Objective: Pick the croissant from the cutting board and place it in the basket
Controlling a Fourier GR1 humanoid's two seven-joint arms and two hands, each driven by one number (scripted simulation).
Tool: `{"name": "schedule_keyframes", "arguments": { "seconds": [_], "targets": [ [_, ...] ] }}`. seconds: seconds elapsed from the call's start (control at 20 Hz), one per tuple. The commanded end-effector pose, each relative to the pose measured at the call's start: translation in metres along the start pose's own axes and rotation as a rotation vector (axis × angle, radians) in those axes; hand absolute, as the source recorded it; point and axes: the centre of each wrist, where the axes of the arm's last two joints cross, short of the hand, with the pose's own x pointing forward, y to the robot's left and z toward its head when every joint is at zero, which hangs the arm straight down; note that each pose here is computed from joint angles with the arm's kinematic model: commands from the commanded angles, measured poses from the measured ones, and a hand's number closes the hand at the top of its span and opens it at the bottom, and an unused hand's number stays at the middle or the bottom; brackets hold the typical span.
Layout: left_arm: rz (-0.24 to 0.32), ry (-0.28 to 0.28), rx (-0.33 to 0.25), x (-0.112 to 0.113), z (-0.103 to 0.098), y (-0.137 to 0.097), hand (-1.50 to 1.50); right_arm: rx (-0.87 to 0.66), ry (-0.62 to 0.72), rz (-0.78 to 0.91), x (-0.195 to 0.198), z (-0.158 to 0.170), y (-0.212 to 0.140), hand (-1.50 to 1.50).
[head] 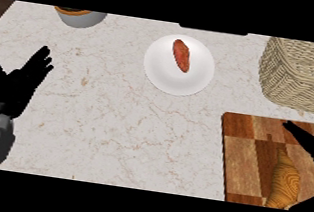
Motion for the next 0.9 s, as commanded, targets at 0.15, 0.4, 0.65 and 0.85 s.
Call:
{"name": "schedule_keyframes", "arguments": {
  "seconds": [0.15, 0.4, 0.65, 0.85],
  "targets": [
    [-0.007, 0.001, 0.010, 0.002, 0.015, 0.019, 0.00, -0.001, -0.003, 0.009, -0.024, 0.003, -0.005, -1.50],
    [-0.008, 0.004, 0.010, -0.010, -0.008, 0.014, 0.00, 0.025, -0.019, -0.017, -0.032, 0.011, 0.001, -1.50],
    [0.001, 0.022, -0.012, 0.003, -0.004, 0.009, 0.00, 0.060, -0.080, -0.022, -0.022, -0.001, -0.007, -1.50],
    [-0.001, 0.008, -0.004, 0.006, -0.004, 0.006, 0.00, 0.070, -0.087, -0.031, -0.025, 0.006, 0.021, -1.50]
  ]
}}
